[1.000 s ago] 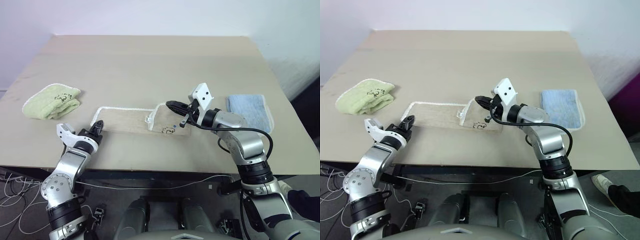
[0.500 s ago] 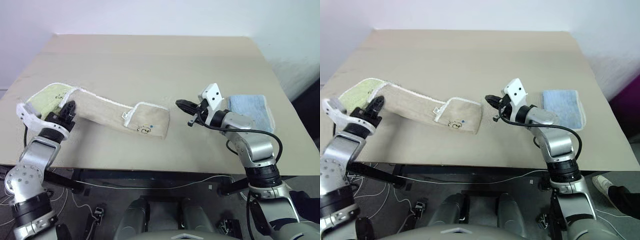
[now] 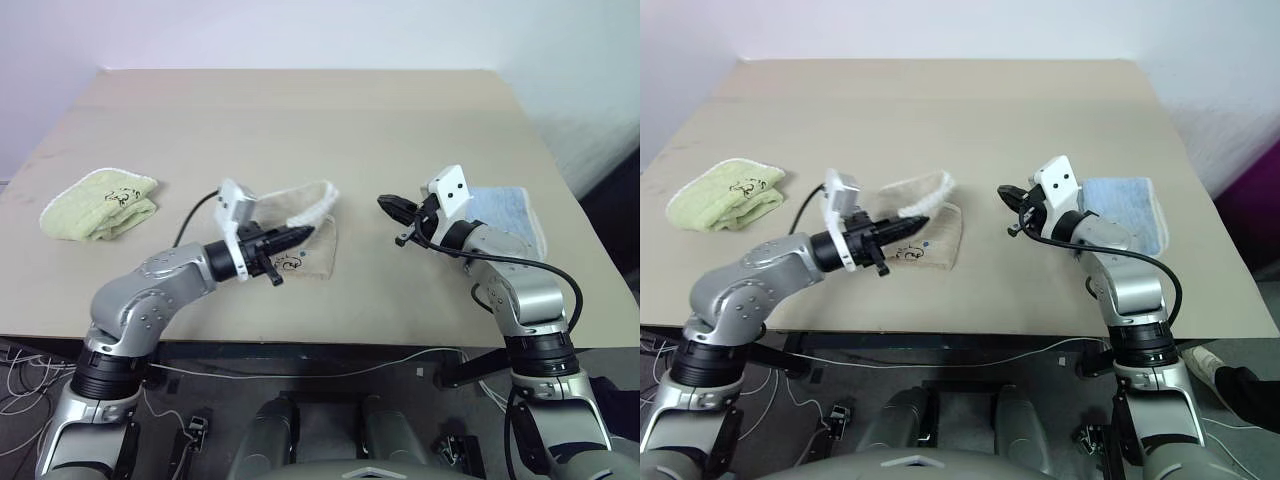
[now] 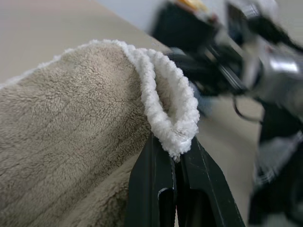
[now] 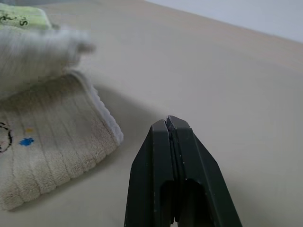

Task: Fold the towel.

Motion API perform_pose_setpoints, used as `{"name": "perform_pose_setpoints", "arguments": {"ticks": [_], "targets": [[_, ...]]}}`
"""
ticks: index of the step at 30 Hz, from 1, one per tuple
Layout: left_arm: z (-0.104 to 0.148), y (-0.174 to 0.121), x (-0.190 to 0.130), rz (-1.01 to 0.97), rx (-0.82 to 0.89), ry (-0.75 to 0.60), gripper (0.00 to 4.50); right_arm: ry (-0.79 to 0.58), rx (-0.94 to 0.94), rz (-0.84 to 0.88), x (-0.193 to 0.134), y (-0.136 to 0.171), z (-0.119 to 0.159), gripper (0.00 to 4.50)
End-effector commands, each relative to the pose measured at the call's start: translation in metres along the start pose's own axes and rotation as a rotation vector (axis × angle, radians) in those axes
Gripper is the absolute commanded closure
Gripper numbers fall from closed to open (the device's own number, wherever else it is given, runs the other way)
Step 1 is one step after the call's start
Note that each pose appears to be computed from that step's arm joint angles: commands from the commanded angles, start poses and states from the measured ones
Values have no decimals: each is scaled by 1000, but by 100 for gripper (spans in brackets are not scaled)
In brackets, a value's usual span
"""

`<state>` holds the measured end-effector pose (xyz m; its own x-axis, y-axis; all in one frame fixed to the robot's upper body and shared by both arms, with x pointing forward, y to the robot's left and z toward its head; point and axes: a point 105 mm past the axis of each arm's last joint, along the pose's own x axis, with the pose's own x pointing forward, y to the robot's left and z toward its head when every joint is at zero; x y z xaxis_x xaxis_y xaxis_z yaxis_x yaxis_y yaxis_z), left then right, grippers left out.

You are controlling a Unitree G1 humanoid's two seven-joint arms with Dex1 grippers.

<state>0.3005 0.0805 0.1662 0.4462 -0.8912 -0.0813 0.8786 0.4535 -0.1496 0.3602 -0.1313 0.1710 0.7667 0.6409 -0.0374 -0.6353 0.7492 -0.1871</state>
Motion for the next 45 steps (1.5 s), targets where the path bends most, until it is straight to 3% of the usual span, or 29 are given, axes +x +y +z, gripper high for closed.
{"name": "perform_pose_setpoints", "arguments": {"ticks": [1,9,21,23,26,29,35,40,45], "targets": [[-14,3,9,-4,136,117,446,-59,-48,-32,-6,-5,18,450],[-27,17,12,50,191,202,446,-57,-49,-28,-7,-1,17,450],[-9,13,-9,45,86,73,48,-66,-51,15,2,7,22,450],[-2,20,-19,81,59,31,4,-73,-48,32,2,11,24,450],[3,35,-30,173,45,4,4,-81,-37,56,4,18,26,450],[14,59,-39,300,91,-34,70,-90,5,119,16,39,25,450],[8,72,-29,334,143,-32,274,-85,96,212,43,72,17,450],[-25,86,-19,364,226,116,443,33,194,250,62,92,-24,450],[-47,94,-15,377,272,189,443,159,173,231,65,94,-61,450]]}}
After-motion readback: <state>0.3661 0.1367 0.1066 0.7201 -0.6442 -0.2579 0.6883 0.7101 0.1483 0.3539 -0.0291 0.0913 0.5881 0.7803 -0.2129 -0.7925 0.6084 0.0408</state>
